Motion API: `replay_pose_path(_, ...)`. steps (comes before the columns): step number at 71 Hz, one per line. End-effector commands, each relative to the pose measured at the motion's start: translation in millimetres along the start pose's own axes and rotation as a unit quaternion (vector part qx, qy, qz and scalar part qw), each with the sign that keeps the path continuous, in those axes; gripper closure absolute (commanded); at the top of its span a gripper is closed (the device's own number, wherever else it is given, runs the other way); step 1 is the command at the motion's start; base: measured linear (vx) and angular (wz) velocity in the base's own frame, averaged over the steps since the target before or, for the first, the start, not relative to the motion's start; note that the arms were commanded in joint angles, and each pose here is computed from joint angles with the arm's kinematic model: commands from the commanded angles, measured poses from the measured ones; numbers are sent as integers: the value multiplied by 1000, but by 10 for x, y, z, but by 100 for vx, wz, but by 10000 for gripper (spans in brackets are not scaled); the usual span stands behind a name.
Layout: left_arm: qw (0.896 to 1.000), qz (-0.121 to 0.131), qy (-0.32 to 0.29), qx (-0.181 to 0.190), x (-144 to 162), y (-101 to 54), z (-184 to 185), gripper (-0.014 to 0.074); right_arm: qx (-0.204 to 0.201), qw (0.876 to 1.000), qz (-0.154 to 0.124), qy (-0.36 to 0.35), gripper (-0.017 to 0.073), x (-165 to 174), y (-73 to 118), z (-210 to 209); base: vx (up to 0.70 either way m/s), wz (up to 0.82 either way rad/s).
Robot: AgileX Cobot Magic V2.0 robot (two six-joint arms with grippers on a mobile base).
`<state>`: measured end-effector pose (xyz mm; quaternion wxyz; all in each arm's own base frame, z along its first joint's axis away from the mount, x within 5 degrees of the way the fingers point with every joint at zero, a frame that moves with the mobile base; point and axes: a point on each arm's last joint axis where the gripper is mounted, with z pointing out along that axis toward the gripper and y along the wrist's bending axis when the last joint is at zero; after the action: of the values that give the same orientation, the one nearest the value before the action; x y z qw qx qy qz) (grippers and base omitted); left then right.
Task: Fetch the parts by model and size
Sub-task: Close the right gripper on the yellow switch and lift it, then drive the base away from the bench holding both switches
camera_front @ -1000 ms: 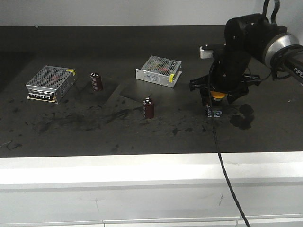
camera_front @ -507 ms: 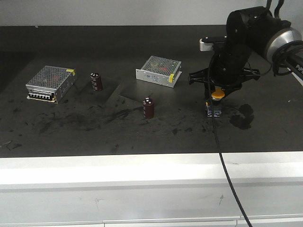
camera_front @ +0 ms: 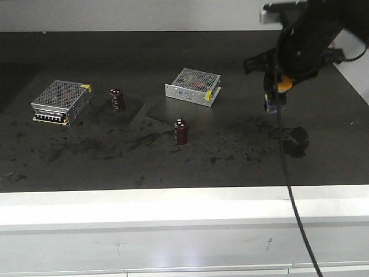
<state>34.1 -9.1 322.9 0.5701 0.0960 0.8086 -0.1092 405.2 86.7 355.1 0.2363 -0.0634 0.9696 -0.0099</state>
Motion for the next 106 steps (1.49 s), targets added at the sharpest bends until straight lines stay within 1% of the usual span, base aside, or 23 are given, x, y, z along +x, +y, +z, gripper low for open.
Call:
replay_pose_path(1, 999, -4, -43, 8, -128, -14, -23, 599, -5, 996, -4, -86, 566, 32, -74, -630, 0, 0)
replay_pose_path(5, 999, -4, -43, 8, -128, -14, -23, 599, -5, 994, -4, -110, 566, 97, -92, -751, 0, 0)
replay_pose_path(13, 999, -4, -43, 8, -128, -14, -23, 599, -11, 987, -6, -160, 566, 339, -125, -969, 0, 0)
replay_pose_path(16, 999, -4, -43, 8, -128, -14, -23, 599, -13, 985, -7, -172, 566, 477, -135, -996, 0, 0)
replay_pose_path(25, 999, -4, -43, 8, -128, -14, -23, 599, -28, 971, -6, -237, 566, 900, -163, -1206, 0, 0)
replay_pose_path(37, 999, -4, -43, 8, -128, -14, -23, 599, -41, 940, -4, -338, 564, 1563, -215, -1408, 0, 0)
replay_pose_path(45, 999, -4, -43, 8, -128, -14, -23, 599, -46, 914, -2, -403, 564, 2007, -251, -1514, 0, 0)
replay_pose_path(46, 999, -4, -43, 8, -128, -14, -23, 599, -47, 913, -2, -406, 564, 2071, -254, -1497, 0, 0)
replay_pose_path(47, 999, -4, -43, 8, -128, -14, -23, 599, -47, 906, -1, -421, 564, 2142, -262, -1544, 0, 0)
replay_pose_path(51, 999, -4, -43, 8, -128, -14, -23, 599, -49, 897, -1, -439, 564, 2325, -274, -1544, 0, 0)
replay_pose_path(52, 999, -4, -43, 8, -128, -14, -23, 599, -49, 891, 0, -451, 564, 2388, -282, -1576, 0, 0)
replay_pose_path(58, 999, -4, -43, 8, -128, -14, -23, 599, -50, 875, 1, -481, 564, 2661, -304, -1611, 0, 0)
replay_pose_path(62, 999, -4, -43, 8, -128, -14, -23, 599, -50, 868, 2, -495, 564, 2828, -316, -1602, 0, 0)
replay_pose_path(63, 999, -4, -43, 8, -128, -14, -23, 599, -50, 863, 2, -503, 564, 2882, -321, -1619, 0, 0)
replay_pose_path(67, 999, -4, -43, 8, -128, -14, -23, 599, -48, 859, -2, -511, 564, 3009, -329, -1594, 0, 0)
replay_pose_path(68, 999, -4, -43, 8, -128, -14, -23, 599, -47, 855, -4, -516, 564, 3054, -333, -1602, 0, 0)
replay_pose_path(71, 999, -4, -43, 8, -128, -14, -23, 599, -42, 851, -10, -523, 564, 3153, -338, -1576, 0, 0)
replay_pose_path(74, 999, -4, -43, 8, -128, -14, -23, 599, -39, 850, -16, -525, 564, 3211, -339, -1542, 0, 0)
replay_pose_path(81, 999, -4, -43, 8, -128, -14, -23, 599, -38, 846, -17, -532, 564, 3314, -343, -1501, 0, 0)
replay_pose_path(95, 999, -4, -43, 8, -128, -14, -23, 599, -30, 840, -23, -541, 564, 3321, -350, -1515, 0, 0)
replay_pose_path(106, 999, -4, -43, 8, -128, -14, -23, 599, -31, 840, -22, -541, 564, 3321, -350, -1515, 0, 0)
